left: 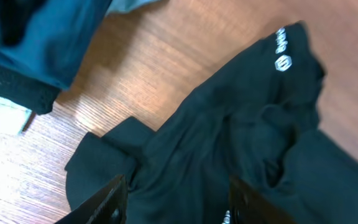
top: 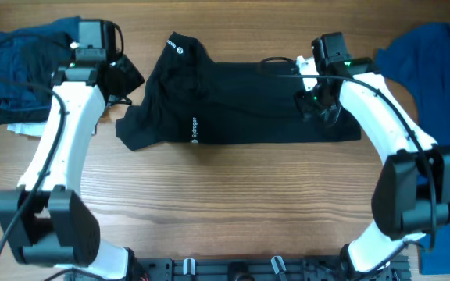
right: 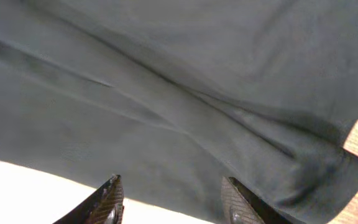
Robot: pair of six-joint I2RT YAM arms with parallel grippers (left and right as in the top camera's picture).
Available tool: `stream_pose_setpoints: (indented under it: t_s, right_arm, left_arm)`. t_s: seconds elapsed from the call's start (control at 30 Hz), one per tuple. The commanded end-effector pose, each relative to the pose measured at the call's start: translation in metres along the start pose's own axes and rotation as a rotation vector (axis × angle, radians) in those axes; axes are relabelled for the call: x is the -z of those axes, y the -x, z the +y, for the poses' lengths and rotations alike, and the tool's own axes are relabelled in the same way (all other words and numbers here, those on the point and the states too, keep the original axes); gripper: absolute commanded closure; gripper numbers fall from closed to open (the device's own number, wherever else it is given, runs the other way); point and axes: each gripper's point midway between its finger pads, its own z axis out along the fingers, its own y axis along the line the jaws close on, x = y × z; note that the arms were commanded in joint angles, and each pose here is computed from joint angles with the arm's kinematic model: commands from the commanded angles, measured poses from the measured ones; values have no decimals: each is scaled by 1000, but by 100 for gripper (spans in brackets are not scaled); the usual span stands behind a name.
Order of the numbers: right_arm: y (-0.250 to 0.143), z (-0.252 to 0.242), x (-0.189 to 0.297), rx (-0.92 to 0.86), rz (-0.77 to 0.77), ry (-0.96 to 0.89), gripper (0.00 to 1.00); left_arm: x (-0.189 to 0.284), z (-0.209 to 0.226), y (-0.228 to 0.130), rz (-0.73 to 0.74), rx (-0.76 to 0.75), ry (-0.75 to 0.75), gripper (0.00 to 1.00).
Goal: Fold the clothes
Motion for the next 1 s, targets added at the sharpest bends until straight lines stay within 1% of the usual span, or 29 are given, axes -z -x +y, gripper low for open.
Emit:
stream_pose_setpoints:
  t_s: [0.0,0.13,0.23,0.3,0.33,0.4,0.43,0.53,0.6,0.9,0.97]
  right_arm:
    - [2,-7,-22,-2,33,-31,44]
    - [5,-1,-36,86,33,7,39]
    - [9,-6,-39,125,25,-23,40]
    - [13,-12,-39,118,11,-53,47]
    - [16,-15,-39,103,1,-72,56]
    - [20,-16,-39,103,-14,-78,65]
    - [20,-16,-39,103,-16,-79,65]
    - [20,-16,-39,104,-15,-79,58]
    - [20,-16,-39,106,-15,-79,55]
    - [15,-9,-45,106,-11,-43,55]
    - [14,-10,-49,106,-18,-49,51]
  left_arm:
    - [-15,0,-10,42,-51,14,47]
    - [-19,1,-12,53,-52,22,46]
    - [-19,1,-12,53,-52,22,45]
    - [-19,1,-12,53,-52,22,45]
    - [-19,1,-12,53,-52,22,45]
    - [-19,1,-12,53,-52,22,45]
    - [-19,1,-12,53,-52,22,45]
    - [-19,1,-12,53,-52,22,45]
    - [-19,1,-12,53,-52,22,44]
    - [-19,1,-12,53,-52,22,44]
    - [-19,1,-12,53,-52,22,43]
